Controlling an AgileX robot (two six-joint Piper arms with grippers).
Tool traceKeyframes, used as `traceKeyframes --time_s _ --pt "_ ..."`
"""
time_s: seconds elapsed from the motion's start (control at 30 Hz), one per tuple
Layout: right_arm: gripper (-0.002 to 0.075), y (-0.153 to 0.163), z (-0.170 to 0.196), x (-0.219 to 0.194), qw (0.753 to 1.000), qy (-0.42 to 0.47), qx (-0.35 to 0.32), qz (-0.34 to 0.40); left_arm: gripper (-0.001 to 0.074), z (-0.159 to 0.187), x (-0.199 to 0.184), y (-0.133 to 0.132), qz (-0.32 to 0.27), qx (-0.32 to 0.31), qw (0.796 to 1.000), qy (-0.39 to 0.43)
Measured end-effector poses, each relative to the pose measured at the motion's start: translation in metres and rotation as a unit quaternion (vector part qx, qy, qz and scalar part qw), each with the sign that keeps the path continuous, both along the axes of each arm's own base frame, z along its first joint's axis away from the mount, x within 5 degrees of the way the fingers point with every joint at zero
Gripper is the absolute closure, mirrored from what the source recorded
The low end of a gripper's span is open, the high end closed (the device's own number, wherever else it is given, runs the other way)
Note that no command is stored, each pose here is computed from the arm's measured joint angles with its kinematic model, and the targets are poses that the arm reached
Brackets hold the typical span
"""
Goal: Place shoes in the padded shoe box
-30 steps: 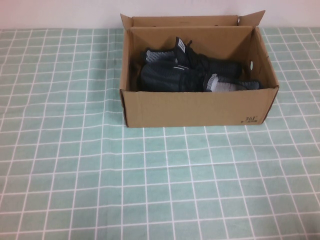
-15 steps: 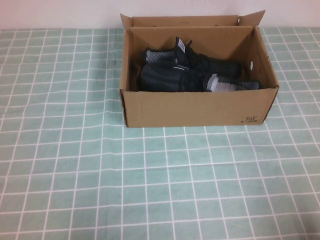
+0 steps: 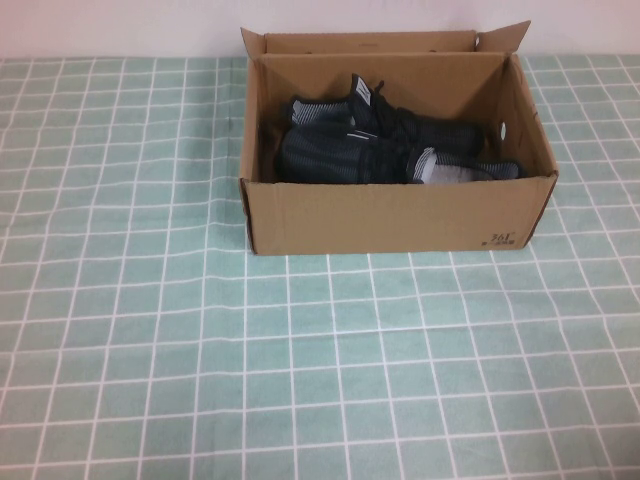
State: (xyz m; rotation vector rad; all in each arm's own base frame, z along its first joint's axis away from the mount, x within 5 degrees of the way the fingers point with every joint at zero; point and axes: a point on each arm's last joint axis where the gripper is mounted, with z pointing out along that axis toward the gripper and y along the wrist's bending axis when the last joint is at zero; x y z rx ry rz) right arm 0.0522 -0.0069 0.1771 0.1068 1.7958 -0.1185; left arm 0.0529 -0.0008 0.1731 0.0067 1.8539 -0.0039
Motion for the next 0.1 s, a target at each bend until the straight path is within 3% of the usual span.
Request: traceKeyframes --time_s 0.1 --pt "0.0734 0.0 0.0 0.0 1.0 0.0 0.0 0.0 0.0739 0.0 0.0 0.0 0.0 0.0 1.0 0.0"
